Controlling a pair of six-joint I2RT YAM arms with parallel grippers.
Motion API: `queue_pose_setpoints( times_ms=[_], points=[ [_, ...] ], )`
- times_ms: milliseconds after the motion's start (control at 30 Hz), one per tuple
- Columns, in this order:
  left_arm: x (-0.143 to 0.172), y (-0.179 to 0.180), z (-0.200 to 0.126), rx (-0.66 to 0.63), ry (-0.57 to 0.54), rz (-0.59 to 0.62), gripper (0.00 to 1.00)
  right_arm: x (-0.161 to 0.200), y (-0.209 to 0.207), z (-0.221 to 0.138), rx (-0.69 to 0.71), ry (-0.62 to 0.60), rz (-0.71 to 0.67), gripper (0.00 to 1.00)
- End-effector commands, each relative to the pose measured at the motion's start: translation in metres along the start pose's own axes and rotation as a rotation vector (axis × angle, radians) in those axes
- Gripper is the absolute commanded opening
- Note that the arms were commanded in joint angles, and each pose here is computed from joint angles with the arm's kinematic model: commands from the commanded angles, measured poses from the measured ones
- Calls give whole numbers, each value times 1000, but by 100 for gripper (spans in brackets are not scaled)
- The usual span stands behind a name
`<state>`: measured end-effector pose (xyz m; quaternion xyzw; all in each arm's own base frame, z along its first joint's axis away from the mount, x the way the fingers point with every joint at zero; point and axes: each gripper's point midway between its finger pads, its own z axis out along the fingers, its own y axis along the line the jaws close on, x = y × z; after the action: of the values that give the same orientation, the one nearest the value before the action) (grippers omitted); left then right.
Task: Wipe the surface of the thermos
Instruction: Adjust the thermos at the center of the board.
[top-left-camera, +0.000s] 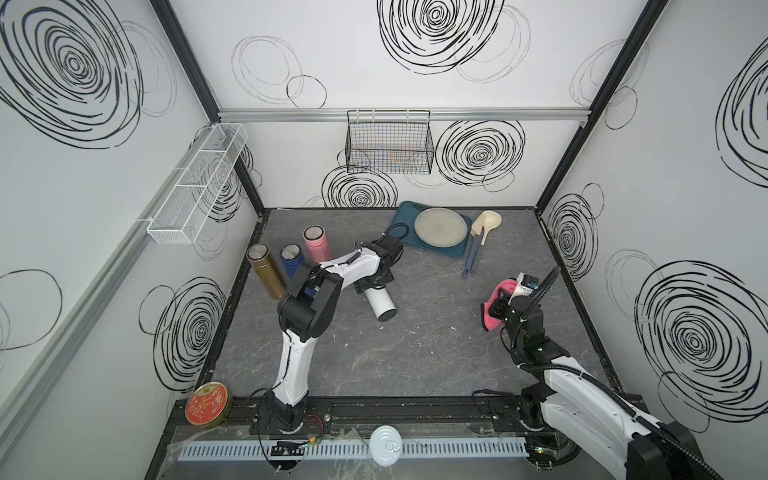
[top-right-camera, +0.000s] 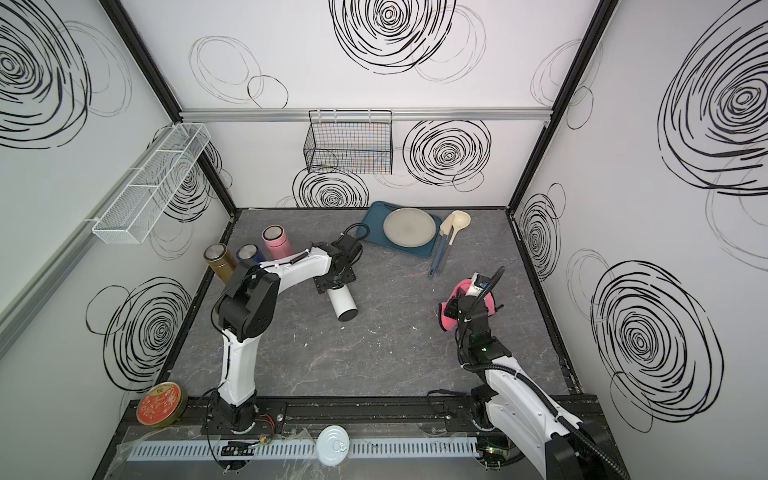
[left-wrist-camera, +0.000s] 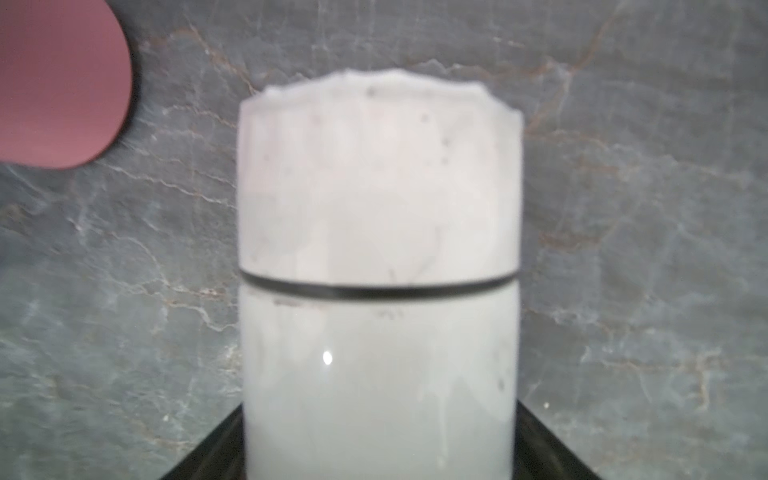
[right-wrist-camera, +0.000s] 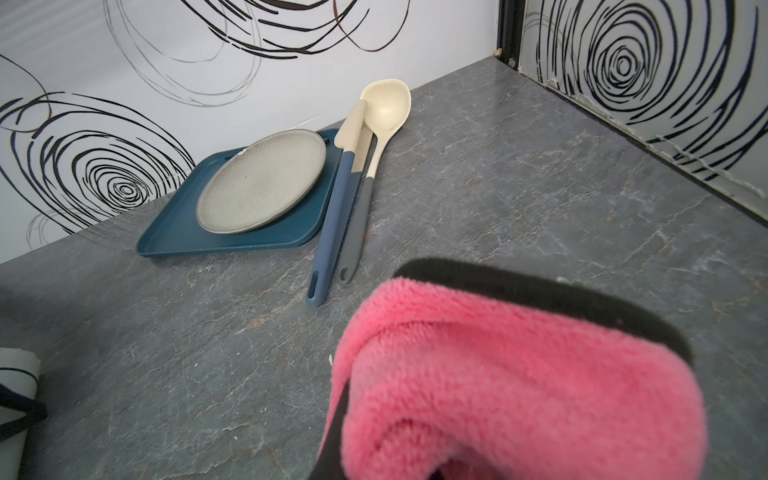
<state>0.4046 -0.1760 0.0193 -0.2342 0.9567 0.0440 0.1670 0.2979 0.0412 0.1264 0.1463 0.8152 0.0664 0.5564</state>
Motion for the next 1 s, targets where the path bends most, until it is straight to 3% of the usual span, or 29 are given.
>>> queue_pose_setpoints(
  times_ms=[0, 100, 200, 967],
  points=[
    [2, -2, 8, 2, 49, -7, 99, -16, 7, 0, -14, -34, 26, 0],
    [-4, -1, 17, 17, 72, -36, 99, -16, 7, 0, -15, -35, 27, 0],
    [-10, 0, 22, 20, 83, -64, 93, -16, 7, -1, -16, -35, 27, 0],
    [-50, 10, 44, -19, 69, -96, 92, -17, 7, 0, -16, -34, 25, 0]
  ],
)
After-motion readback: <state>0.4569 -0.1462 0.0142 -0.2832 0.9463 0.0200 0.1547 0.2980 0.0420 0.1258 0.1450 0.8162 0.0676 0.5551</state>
